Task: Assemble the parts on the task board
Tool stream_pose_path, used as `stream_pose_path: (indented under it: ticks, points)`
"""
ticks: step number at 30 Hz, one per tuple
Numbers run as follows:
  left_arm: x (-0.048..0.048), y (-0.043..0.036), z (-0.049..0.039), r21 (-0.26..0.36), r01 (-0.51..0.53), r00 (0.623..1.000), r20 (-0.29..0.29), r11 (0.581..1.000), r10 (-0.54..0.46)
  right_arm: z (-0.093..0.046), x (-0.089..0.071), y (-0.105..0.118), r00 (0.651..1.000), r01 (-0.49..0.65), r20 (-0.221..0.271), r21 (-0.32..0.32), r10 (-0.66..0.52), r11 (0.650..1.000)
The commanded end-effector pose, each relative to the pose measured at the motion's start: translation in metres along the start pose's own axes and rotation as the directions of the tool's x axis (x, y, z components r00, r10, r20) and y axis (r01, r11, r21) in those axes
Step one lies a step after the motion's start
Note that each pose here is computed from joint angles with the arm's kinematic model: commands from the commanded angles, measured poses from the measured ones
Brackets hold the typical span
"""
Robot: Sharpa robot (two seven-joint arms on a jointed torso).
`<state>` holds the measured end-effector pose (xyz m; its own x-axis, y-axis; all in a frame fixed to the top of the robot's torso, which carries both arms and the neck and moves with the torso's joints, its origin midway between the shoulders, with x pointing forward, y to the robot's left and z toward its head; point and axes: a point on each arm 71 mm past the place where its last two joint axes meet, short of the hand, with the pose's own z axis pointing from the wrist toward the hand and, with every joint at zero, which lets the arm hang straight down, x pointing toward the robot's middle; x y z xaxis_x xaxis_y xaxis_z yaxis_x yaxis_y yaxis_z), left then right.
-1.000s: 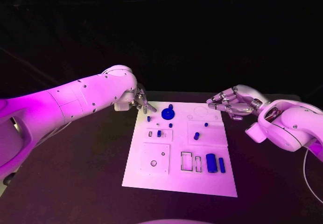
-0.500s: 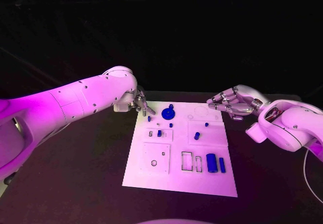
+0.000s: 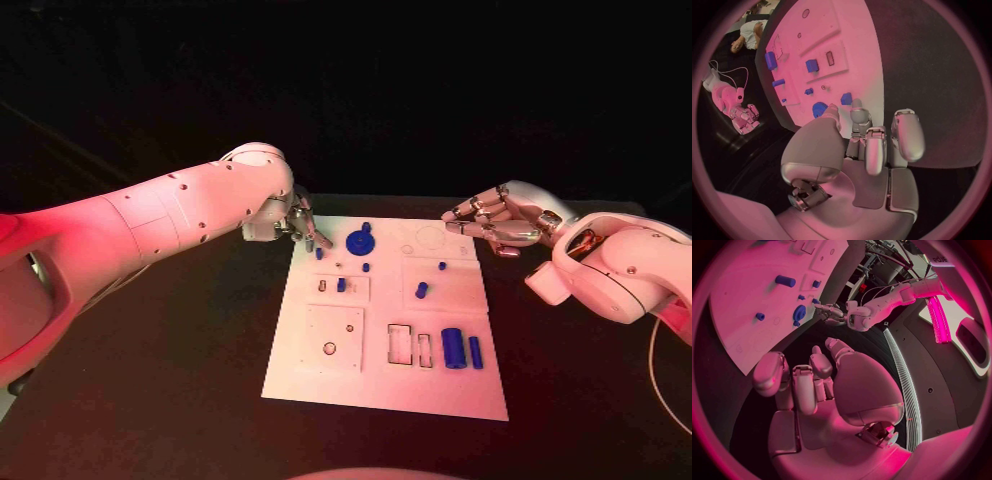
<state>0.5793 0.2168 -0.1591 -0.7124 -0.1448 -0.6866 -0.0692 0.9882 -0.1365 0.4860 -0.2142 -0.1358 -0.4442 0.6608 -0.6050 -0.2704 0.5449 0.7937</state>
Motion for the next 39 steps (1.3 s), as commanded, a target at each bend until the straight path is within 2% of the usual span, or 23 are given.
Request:
stream_pose_path:
  ticks: [1,9,39]
  points:
    - [0.0027,-0.0038,0.0002,0.029,-0.004,1.0,-0.031,1.0,0.005,0.0004,0.0016,0.0009,1.0,0.006,-0.014,-0.01,-0.007,1.0]
    - [0.0044,-0.0052,0.0004,0.041,0.008,0.998,-0.056,0.999,-0.005,0.0005,0.002,0.0016,1.0,0.006,-0.013,-0.015,-0.006,1.0]
    - [0.0057,-0.0048,0.0041,0.017,0.008,0.998,-0.067,1.0,-0.007,0.0006,0.0027,0.0021,1.0,0.004,-0.017,-0.017,-0.004,1.0]
